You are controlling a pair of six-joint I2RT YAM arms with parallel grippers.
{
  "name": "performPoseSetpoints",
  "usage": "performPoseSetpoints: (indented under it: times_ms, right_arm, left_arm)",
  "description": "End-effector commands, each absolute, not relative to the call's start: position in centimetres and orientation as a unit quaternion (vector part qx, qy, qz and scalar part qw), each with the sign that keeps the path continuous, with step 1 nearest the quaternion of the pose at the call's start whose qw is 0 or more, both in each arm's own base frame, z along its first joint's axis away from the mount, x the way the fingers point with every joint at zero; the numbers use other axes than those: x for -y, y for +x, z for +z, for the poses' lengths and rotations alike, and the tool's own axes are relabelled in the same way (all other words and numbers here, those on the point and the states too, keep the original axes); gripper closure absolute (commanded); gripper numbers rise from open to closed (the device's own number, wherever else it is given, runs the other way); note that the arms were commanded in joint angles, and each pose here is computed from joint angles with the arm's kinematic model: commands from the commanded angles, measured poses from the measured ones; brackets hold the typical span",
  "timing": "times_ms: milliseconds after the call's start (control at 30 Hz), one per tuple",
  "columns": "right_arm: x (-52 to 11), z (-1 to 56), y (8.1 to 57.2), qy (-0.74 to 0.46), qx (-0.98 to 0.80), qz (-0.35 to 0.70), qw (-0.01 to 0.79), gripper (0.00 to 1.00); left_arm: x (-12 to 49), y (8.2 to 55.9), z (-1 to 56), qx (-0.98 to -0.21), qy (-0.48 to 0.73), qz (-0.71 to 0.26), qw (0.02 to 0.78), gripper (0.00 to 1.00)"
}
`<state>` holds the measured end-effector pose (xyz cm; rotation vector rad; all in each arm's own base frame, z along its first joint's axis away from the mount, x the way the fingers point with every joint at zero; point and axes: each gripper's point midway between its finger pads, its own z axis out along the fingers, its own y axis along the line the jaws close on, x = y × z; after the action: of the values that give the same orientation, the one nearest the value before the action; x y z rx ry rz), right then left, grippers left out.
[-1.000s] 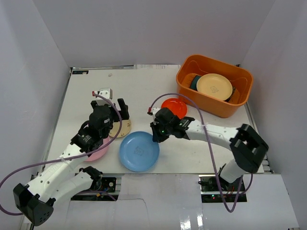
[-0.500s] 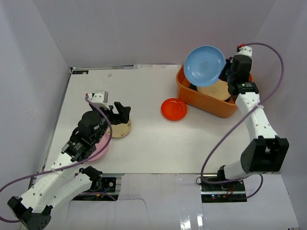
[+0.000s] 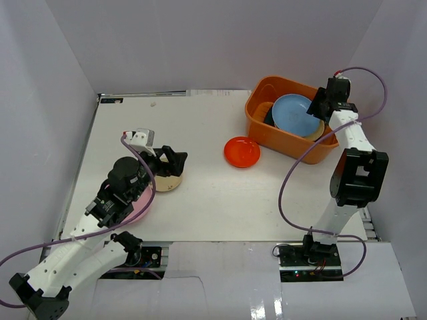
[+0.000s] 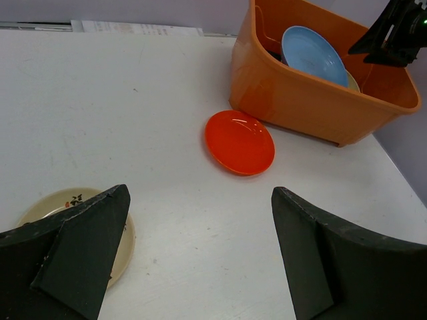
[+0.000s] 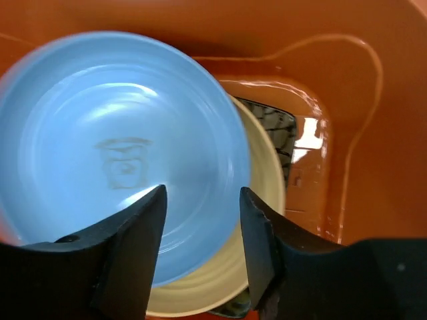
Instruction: Place the plates into the plastic bin on the countertop
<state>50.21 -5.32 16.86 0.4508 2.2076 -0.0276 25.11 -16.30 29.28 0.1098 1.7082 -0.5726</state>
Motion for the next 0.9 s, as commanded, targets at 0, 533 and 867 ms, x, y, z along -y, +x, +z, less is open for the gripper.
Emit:
performPoseSetpoints:
  times_ms: [0, 533, 867]
  right_arm:
    - [0.3, 25.1, 51.1, 0.126, -0.849, 0.053, 0.51, 0.42]
    - [-45.6, 16.2, 25.8, -0.174, -0.815, 0.402, 0.38, 0.3]
    - [-54.9, 10.8, 20.1, -0.159, -0.828, 0.444, 0.303, 0.31]
  left_arm:
    - [16.4, 25.3, 29.4, -0.74, 0.046, -0.247, 0.624, 0.02]
    - [9.2, 24.8, 35.9, -0.672, -0.09, -0.183, 0.712, 0.02]
    - [8.5, 23.3, 36.3, -0.655, -0.087, -0.201, 0.723, 0.02]
